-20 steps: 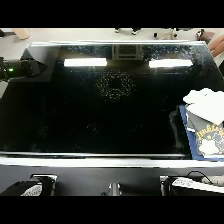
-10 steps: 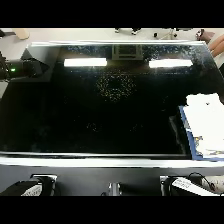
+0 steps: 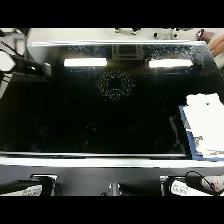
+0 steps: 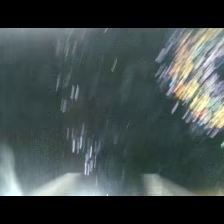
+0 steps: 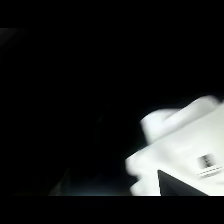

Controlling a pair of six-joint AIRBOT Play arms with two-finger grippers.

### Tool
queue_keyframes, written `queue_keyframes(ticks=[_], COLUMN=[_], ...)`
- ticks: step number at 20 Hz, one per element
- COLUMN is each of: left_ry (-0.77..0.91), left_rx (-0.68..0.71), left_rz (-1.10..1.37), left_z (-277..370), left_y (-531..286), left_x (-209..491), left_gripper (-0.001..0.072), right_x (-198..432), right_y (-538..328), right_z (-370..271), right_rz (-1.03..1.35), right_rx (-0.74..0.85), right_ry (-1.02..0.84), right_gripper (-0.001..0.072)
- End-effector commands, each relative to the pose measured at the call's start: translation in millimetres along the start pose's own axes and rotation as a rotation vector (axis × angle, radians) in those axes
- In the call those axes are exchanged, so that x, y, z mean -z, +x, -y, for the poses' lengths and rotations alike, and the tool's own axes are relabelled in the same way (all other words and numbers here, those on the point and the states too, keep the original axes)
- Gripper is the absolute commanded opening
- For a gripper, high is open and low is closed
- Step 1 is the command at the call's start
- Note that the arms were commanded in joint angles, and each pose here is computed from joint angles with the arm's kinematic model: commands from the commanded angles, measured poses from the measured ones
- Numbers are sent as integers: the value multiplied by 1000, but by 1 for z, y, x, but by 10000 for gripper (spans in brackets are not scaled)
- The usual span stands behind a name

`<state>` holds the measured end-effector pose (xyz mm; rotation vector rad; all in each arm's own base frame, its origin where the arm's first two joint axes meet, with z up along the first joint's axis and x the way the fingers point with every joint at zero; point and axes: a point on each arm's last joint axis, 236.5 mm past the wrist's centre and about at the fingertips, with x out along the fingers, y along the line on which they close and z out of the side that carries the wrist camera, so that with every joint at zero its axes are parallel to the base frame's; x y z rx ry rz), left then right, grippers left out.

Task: Fold the shirts.

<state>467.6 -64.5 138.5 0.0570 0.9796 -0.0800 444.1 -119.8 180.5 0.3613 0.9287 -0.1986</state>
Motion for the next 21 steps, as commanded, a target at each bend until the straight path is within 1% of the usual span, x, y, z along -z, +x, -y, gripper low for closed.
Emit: queue_keyframes(ticks=[1, 2, 3, 6, 21], left_ry=[-26, -36, -60, -88, -86], left_rx=[-7, 31, 38, 35, 32], left_rz=[-379, -372, -333, -262, -262], left_z=[10, 20, 22, 21, 21], left_y=[38, 42, 44, 48, 49], left_x=[88, 98, 98, 89, 89], left_gripper=[661, 659, 651, 652, 653], right_x=[99, 123, 133, 134, 134], right_y=[46, 56, 63, 75, 75], right_z=[-66, -69, -70, -76, -75], right_rz=[-440, -550, -586, -562, -562], right_rx=[-33, -43, -38, -39, -37], right_ry=[-143, -147, -148, -137, -138], right_gripper=[563, 563, 563, 563, 560])
